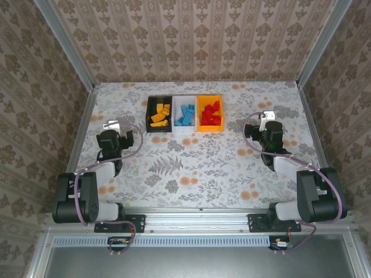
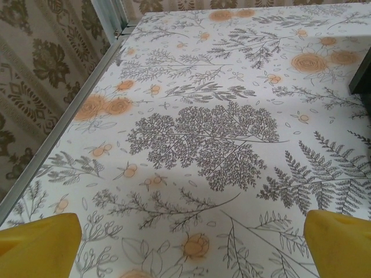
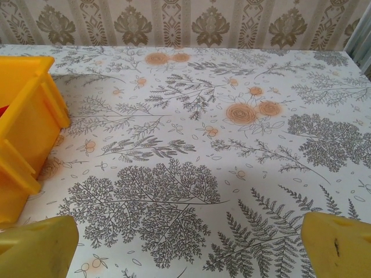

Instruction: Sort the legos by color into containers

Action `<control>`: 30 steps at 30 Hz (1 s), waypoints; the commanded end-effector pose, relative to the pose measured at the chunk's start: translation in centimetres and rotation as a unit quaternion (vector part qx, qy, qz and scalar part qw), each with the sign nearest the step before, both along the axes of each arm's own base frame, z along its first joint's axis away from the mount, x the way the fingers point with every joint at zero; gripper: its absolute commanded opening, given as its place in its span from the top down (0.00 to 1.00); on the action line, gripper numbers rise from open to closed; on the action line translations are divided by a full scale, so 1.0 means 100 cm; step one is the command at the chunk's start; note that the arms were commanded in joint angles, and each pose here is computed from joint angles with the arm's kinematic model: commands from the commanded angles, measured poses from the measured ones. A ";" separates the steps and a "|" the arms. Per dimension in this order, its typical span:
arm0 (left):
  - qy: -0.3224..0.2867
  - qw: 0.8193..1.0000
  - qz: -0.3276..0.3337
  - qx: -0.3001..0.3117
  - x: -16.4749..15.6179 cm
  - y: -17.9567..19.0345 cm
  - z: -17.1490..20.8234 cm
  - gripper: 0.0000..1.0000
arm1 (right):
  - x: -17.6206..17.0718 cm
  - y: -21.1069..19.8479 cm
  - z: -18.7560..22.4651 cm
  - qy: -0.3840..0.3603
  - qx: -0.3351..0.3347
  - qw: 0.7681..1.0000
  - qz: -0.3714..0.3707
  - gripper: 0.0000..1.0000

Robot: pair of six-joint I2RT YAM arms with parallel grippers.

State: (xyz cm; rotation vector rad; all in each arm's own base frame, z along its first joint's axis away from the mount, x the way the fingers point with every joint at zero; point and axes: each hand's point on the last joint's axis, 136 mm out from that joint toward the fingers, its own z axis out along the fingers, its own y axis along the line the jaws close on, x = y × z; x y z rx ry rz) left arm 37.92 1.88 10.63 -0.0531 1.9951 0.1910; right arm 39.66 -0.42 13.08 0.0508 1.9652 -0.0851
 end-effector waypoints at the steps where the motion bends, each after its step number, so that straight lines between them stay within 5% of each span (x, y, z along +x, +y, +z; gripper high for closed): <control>1: -0.036 0.999 -0.017 0.002 0.014 -0.003 0.014 0.00 | 0.002 0.001 -0.002 -0.007 0.015 1.000 0.002 0.00; 30: -0.039 0.999 -0.037 0.001 0.018 -0.009 -0.011 0.00 | -0.013 -0.005 -0.021 -0.069 0.025 0.997 -0.001 0.00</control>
